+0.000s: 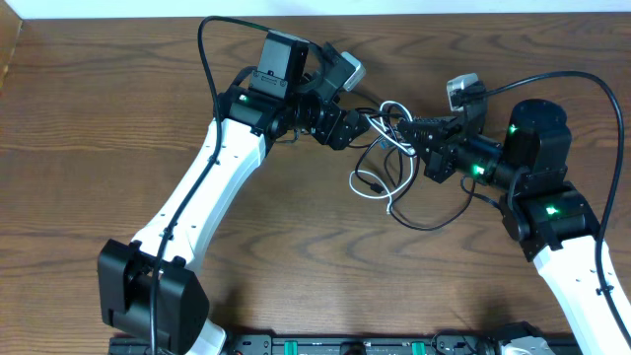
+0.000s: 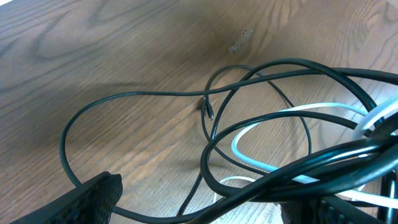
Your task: Untangle cables
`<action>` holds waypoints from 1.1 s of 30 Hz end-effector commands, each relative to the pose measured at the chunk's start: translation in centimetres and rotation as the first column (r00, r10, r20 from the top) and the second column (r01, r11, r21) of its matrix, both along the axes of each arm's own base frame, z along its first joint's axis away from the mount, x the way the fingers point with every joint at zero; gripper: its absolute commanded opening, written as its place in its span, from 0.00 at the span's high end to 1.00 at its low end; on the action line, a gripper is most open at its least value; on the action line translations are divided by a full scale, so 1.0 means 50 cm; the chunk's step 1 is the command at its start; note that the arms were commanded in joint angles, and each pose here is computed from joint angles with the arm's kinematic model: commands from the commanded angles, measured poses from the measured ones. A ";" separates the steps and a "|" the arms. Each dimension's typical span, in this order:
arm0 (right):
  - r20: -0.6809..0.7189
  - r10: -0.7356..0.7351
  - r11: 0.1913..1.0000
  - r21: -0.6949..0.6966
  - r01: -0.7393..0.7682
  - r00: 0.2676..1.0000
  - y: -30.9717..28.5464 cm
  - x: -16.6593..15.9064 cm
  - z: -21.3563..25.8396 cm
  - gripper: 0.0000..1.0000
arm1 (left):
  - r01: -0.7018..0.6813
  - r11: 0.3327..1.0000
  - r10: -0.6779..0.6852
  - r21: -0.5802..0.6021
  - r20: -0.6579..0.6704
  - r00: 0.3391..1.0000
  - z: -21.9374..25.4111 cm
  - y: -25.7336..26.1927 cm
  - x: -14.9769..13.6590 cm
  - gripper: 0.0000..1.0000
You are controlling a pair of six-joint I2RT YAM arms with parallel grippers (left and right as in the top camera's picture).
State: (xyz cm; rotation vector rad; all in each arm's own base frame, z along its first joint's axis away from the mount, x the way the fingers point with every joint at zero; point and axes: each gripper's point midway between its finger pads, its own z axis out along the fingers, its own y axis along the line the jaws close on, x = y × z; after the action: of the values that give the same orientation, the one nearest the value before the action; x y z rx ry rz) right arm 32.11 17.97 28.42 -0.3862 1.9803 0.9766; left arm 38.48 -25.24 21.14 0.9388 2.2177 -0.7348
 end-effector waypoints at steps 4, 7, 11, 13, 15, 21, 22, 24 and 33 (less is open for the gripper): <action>0.027 0.042 0.998 0.035 -0.043 0.999 0.010 -0.016 0.039 0.99 | -0.007 1.000 0.007 -0.012 0.002 1.000 0.004 -0.002 0.003 0.16; 0.027 0.052 0.998 0.039 -0.053 0.998 0.012 -0.019 0.040 0.99 | 0.070 0.996 -0.070 -0.062 0.003 0.998 0.017 -0.021 -0.016 0.16; 0.029 0.079 0.996 0.050 -0.080 0.996 0.018 -0.027 0.044 0.99 | 0.165 0.976 -0.167 -0.143 -0.002 0.986 0.037 -0.044 -0.045 0.16; 0.030 0.085 0.995 0.053 -0.087 0.996 0.019 -0.029 0.045 0.99 | 0.207 0.963 -0.209 -0.169 0.008 0.978 0.045 -0.052 -0.057 0.16; 0.030 0.090 0.994 0.055 -0.092 0.995 0.020 -0.031 0.046 0.99 | 0.233 0.955 -0.234 -0.184 0.017 0.972 0.050 -0.057 -0.063 0.16; 0.026 0.088 0.994 0.059 -0.089 0.996 0.020 -0.031 0.047 0.99 | 0.240 0.954 -0.241 -0.177 0.020 0.970 0.047 -0.055 -0.065 0.34; 0.026 0.088 0.994 0.059 -0.090 0.996 0.020 -0.031 0.047 0.99 | 0.246 0.954 -0.246 -0.170 0.025 0.969 0.046 -0.054 -0.066 0.47; 0.029 0.088 0.994 0.059 -0.089 0.996 0.020 -0.032 0.049 0.99 | 0.233 0.960 -0.232 -0.152 0.027 0.972 0.040 -0.050 -0.060 0.62; 0.060 0.058 0.997 0.053 -0.061 0.997 0.010 -0.036 0.066 0.99 | 0.008 0.999 -0.009 0.037 0.036 0.999 -0.005 0.008 0.006 0.93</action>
State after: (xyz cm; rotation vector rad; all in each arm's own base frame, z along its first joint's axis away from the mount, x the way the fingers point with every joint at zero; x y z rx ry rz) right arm 31.05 18.55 29.14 -0.4248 1.9605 1.0390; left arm 36.43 -27.14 22.33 1.0923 2.0911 -0.8900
